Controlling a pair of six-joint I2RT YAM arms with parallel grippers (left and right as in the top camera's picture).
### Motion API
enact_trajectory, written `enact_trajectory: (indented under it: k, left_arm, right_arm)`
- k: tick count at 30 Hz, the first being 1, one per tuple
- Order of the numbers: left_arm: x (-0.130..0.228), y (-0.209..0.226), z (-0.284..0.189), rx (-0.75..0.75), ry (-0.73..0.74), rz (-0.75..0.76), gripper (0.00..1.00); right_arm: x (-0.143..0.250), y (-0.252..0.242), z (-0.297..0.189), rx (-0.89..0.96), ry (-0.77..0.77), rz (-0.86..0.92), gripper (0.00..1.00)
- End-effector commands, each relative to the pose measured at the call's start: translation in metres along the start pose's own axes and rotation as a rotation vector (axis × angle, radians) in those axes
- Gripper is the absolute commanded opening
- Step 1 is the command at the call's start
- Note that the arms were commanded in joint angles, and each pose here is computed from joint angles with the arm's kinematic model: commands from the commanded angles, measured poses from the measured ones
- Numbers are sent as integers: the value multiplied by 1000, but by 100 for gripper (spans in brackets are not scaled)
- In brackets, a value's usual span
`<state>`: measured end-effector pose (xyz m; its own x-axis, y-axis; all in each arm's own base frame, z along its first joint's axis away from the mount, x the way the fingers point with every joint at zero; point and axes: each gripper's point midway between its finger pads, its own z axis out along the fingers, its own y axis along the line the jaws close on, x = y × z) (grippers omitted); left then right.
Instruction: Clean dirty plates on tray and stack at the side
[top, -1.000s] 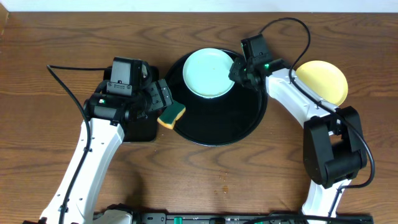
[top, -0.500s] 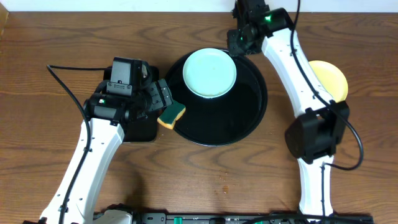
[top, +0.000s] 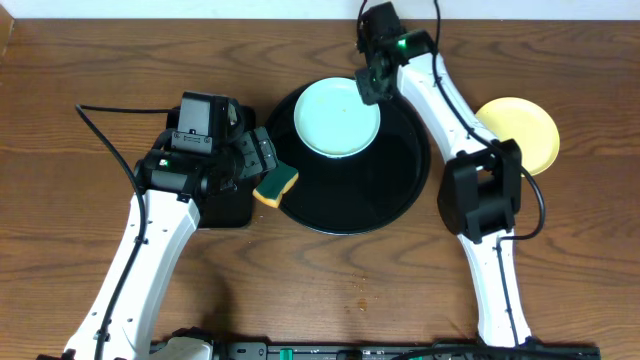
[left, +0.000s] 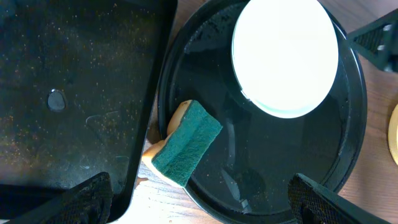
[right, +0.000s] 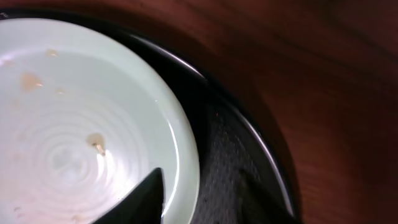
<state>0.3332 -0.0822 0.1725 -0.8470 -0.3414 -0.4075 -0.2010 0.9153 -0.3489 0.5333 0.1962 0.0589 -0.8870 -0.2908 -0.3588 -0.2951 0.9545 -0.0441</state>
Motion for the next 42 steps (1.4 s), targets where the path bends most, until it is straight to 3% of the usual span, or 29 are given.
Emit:
enact_trajectory:
  k: [1,3,10,15,20,24,42]
  left_arm:
    - [-5,1,-3,-6,-17,1,90]
    - [-5,1,-3,-6,-17,1,90]
    - [-5,1,-3,-7,-17,1,90]
    - [-5,1,-3,-7,-17,1,90]
    - [-5,0,-3,-6,-17,1,90]
    - [-5,1,-3,-7,-17,1,90]
    - [-5,0,-3,-6,-17,1,90]
  right_arm:
    - [3,0,14,31,11,-40,20]
    - [4,3,17,28,14,-45,12]
    - [5,11,32,26,14,-57,14]
    - [5,10,36,59,10,-65,1]
    - [6,0,35,130,13,-70,2]
    - [5,1,35,129,10,-71,13]
    - [6,-4,38,138,17,-93,12]
